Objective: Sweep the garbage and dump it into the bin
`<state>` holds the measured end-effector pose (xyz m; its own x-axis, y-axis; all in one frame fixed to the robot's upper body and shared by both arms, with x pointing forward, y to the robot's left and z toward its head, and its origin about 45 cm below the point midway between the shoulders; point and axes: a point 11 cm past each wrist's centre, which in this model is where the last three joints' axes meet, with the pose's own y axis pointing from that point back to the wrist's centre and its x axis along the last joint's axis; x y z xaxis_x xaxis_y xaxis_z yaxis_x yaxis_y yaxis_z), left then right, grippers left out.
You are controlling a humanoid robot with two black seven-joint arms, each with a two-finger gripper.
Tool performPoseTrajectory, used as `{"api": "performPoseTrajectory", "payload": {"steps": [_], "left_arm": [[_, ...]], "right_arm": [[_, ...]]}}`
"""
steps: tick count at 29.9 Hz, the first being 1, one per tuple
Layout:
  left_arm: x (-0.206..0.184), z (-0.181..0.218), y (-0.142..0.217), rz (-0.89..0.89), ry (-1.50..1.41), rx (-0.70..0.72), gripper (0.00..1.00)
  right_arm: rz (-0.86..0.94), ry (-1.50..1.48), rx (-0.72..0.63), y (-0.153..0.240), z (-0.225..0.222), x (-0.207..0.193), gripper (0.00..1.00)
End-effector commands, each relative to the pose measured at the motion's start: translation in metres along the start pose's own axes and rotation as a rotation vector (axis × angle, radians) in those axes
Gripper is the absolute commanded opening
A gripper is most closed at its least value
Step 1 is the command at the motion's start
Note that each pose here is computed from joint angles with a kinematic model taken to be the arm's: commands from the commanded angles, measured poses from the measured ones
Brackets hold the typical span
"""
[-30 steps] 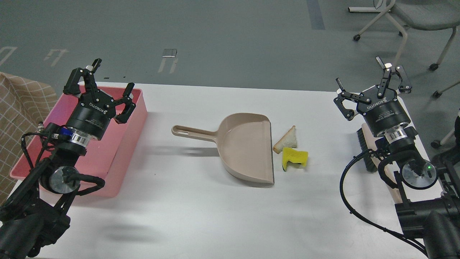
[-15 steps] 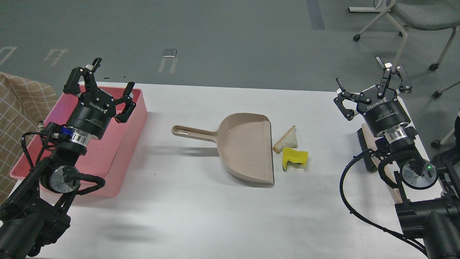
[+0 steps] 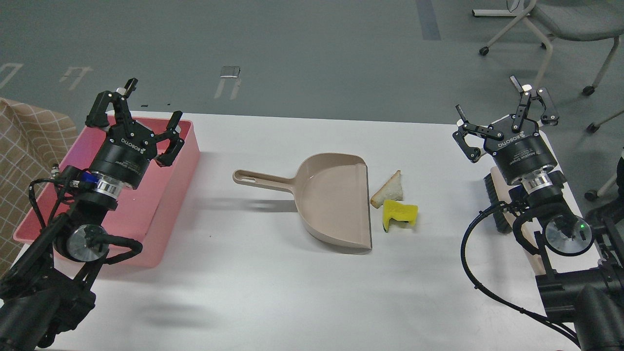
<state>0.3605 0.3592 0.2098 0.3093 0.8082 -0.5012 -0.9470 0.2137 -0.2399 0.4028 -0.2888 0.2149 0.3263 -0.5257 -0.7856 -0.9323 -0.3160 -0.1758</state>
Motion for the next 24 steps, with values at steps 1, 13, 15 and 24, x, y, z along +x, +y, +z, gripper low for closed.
{"api": "performPoseTrajectory", "payload": {"steps": [1, 13, 15, 24], "left_arm": [[0.0002, -0.0002, 0.0004, 0.001, 0.0, 0.0, 0.98], [0.0002, -0.0002, 0.0004, 0.001, 0.0, 0.0, 0.98], [0.0002, -0.0002, 0.0004, 0.001, 0.0, 0.0, 0.98], [0.0, -0.0016, 0.0009, 0.001, 0.002, 0.004, 0.98]], "right_arm": [[0.0, 0.0, 0.001, 0.0, -0.0001, 0.0, 1.0], [0.001, 0.0, 0.002, 0.0002, -0.0001, 0.0004, 1.0], [0.0, 0.0, 0.009, -0.0004, -0.0011, 0.0, 1.0], [0.007, -0.001, 0.03, 0.0008, -0.0075, 0.0022, 1.0]]}}
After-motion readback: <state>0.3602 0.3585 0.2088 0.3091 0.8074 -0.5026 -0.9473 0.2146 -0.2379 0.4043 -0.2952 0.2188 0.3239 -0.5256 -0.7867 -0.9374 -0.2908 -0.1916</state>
